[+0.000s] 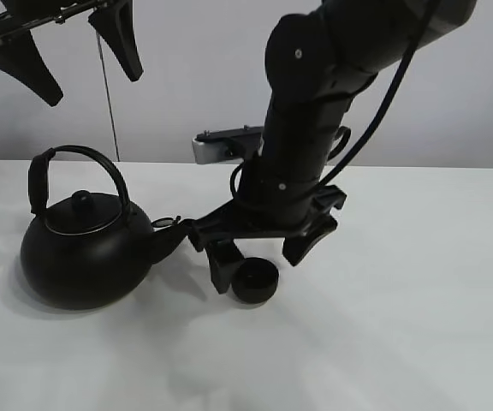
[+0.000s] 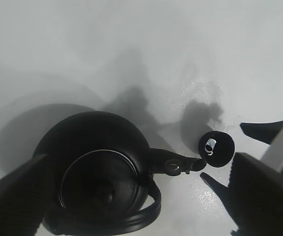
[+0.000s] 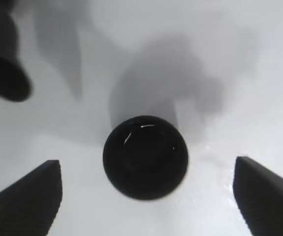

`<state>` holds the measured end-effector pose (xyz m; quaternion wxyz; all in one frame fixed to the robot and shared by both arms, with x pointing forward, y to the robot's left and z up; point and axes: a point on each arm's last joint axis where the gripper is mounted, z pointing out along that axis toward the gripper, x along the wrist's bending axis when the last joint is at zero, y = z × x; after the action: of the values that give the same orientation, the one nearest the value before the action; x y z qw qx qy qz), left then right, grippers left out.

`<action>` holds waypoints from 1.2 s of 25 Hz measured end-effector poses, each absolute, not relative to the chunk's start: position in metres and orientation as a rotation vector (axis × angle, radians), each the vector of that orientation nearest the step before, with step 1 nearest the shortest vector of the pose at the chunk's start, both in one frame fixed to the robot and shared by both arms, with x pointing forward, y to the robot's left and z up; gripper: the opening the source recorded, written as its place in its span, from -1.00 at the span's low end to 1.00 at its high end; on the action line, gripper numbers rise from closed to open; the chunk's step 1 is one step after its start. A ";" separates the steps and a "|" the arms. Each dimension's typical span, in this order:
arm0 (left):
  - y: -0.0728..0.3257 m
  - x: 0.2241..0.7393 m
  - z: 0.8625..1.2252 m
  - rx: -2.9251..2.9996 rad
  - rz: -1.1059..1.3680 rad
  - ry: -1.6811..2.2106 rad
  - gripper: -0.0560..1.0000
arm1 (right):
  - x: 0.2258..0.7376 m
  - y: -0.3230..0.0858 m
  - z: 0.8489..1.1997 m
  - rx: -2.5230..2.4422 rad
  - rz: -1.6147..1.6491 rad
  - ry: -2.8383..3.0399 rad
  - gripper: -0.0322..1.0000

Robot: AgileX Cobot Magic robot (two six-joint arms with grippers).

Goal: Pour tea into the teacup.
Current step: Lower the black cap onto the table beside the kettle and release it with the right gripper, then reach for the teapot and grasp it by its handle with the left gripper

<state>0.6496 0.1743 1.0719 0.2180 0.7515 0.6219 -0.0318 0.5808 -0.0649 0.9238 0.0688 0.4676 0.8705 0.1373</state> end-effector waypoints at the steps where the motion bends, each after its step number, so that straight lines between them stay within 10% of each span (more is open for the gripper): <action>1: 0.174 0.650 1.072 2.081 -0.088 1.722 0.42 | 0.580 -0.067 0.933 1.403 0.421 2.612 0.33; 6: 0.174 0.650 1.072 2.081 -0.088 1.722 0.42 | 0.588 -0.114 0.987 1.487 0.424 2.494 0.37; 16: 0.174 0.650 1.072 2.081 -0.088 1.722 0.42 | 0.582 -0.331 1.056 1.925 0.089 2.090 0.34; 30: 0.174 0.650 1.072 2.081 -0.088 1.722 0.42 | 0.319 -0.305 1.167 1.777 0.673 1.723 0.22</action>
<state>0.6496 0.1743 1.0719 0.2180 0.7515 0.6219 -0.0318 0.3192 -0.3048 1.1671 0.2845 0.6641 0.6440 0.2514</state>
